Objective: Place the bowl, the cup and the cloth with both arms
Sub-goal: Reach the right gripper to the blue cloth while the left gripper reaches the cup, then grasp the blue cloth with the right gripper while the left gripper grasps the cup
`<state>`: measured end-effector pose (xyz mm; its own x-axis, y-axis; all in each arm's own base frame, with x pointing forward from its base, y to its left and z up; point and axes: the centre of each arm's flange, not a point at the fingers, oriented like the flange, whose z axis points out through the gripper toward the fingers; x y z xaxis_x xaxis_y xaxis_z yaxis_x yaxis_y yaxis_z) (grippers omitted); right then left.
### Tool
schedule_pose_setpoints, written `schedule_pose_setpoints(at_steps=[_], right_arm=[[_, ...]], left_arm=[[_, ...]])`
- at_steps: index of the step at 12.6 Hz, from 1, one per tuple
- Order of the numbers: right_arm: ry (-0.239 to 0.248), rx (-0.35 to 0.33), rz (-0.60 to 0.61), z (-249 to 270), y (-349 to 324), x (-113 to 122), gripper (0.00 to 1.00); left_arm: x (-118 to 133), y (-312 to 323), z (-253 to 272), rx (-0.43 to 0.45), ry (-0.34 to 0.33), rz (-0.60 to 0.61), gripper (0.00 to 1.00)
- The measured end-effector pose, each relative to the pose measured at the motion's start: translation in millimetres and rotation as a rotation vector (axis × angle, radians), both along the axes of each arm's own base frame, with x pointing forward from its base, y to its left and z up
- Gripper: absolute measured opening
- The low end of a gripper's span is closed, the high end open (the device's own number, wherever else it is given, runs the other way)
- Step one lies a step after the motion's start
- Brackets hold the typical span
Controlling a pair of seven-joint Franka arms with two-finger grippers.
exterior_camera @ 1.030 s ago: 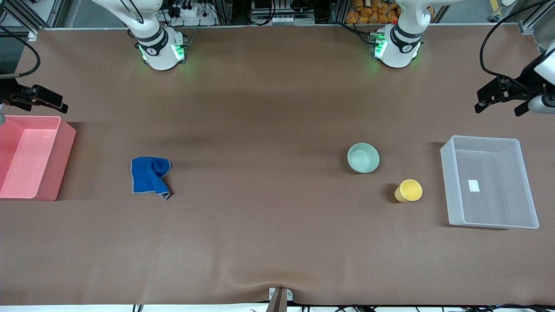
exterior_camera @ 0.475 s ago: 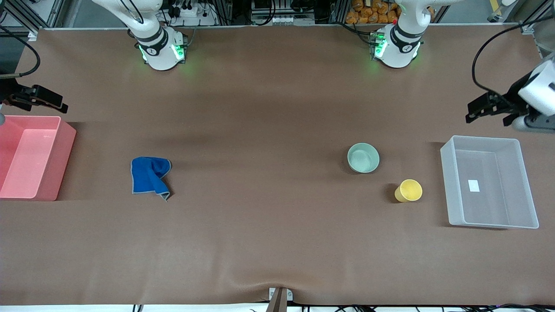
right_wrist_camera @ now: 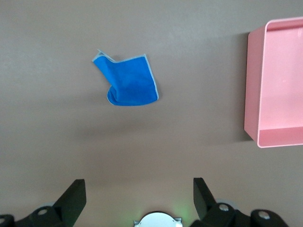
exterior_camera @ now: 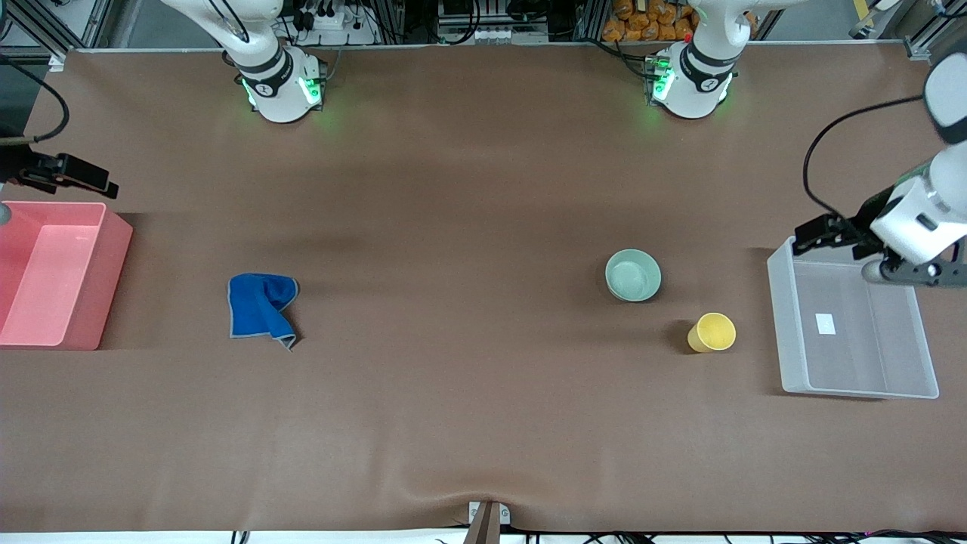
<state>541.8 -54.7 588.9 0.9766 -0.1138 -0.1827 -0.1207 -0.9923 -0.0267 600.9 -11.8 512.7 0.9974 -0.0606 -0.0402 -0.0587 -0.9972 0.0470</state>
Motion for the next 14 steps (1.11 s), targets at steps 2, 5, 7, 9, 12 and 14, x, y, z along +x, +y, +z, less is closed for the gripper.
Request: schedule_pose_setpoints(at_steps=[2, 5, 7, 9, 12, 14], right_arm=[[0.055, 0.016, -0.017, -40, -12, 16, 1.00], [0.115, 0.036, -0.030, -117, -25, 48, 1.00], [0.147, 0.047, -0.034, -163, -28, 62, 1.00], [0.127, 0.052, -0.023, -193, -31, 75, 1.00], [0.122, 0.083, 0.085, -212, -34, 80, 1.00], [0.111, 0.093, 0.128, -216, -31, 81, 1.00]], left_arm=[[15, 0, -30, -0.001, 0.002, 0.016, 1.00], [37, 4, -75, -0.004, -0.009, 0.032, 1.00], [50, 4, -110, -0.006, -0.017, 0.034, 1.00], [60, 3, -143, -0.008, -0.022, 0.048, 1.00], [65, 3, -177, -0.008, -0.003, 0.090, 1.00], [68, 2, -195, -0.007, 0.003, 0.122, 1.00]])
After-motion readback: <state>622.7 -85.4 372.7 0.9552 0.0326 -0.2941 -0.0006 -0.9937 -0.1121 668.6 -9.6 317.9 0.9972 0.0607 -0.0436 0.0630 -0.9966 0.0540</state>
